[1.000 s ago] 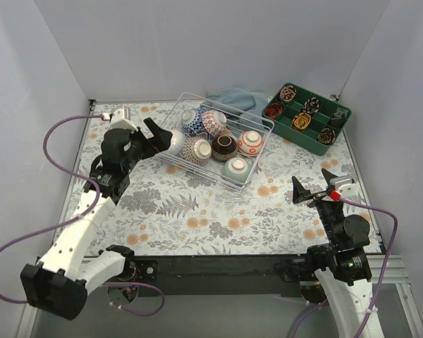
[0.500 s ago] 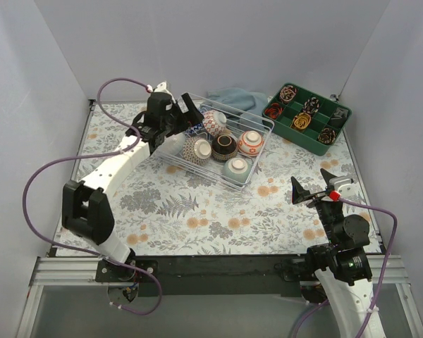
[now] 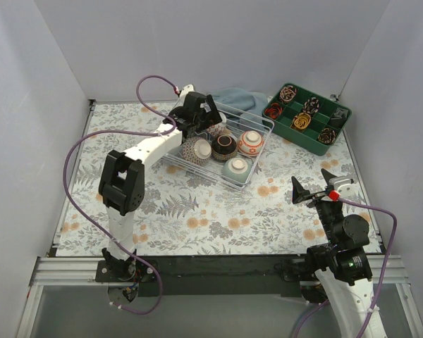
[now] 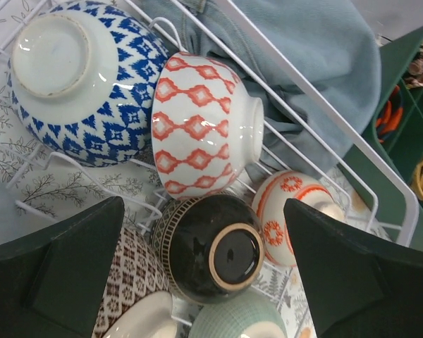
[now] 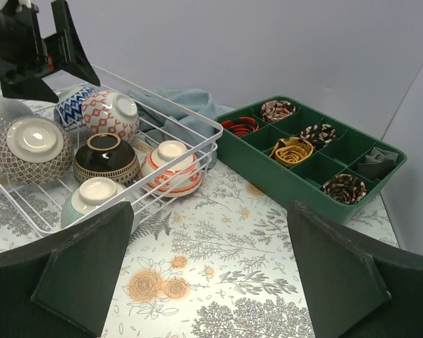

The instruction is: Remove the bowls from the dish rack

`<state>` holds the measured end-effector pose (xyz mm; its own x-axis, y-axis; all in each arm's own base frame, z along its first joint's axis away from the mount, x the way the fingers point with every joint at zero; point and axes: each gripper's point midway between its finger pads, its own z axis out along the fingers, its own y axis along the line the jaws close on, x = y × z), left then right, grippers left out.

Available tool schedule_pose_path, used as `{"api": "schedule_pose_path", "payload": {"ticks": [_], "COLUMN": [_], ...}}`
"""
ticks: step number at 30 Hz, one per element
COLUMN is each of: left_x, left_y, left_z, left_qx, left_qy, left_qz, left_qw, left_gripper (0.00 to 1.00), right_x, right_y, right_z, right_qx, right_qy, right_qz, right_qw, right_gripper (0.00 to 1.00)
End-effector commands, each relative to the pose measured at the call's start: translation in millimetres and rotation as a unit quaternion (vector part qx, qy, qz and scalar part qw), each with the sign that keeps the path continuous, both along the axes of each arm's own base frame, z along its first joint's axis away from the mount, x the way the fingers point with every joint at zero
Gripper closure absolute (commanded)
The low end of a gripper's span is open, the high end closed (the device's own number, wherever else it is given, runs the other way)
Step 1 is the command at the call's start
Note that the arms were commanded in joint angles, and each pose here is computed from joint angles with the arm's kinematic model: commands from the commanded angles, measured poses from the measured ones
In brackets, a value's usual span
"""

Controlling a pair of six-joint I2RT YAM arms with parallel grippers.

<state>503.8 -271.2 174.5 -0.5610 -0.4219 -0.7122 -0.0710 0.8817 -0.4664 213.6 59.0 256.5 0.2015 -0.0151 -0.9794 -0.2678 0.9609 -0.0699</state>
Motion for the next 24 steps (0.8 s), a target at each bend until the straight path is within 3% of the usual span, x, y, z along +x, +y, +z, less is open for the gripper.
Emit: {"api": "schedule_pose_path", "payload": {"ticks": [1, 11, 24], "left_x": [18.3, 34.9, 39.0], "left_y": [4.4, 0.9, -16.3], "left_z": [6.4, -18.3, -8.3], "left_qx": [0.002, 0.012, 0.021], "left_qy": [-0.018, -0.014, -0.046], "left_qz": [0.06, 0.089, 0.085], "left_qw": [0.998, 0.996, 0.995], "left_gripper": [0.02, 0.02, 0.02], "right_x": [-19.1, -21.2, -22.8], "right_y": [-9.1, -12.4, -14.8], "right_z": [30.1, 31.9, 33.6], "right_qx": [0.017, 0.019, 0.023], "right_qy": [-0.077, -0.086, -0.092], "right_qz": [-0.011, -0.018, -0.023], "right_qw": [0.997, 0.996, 0.995], "right_gripper": [0.01, 0.02, 0.01]}}
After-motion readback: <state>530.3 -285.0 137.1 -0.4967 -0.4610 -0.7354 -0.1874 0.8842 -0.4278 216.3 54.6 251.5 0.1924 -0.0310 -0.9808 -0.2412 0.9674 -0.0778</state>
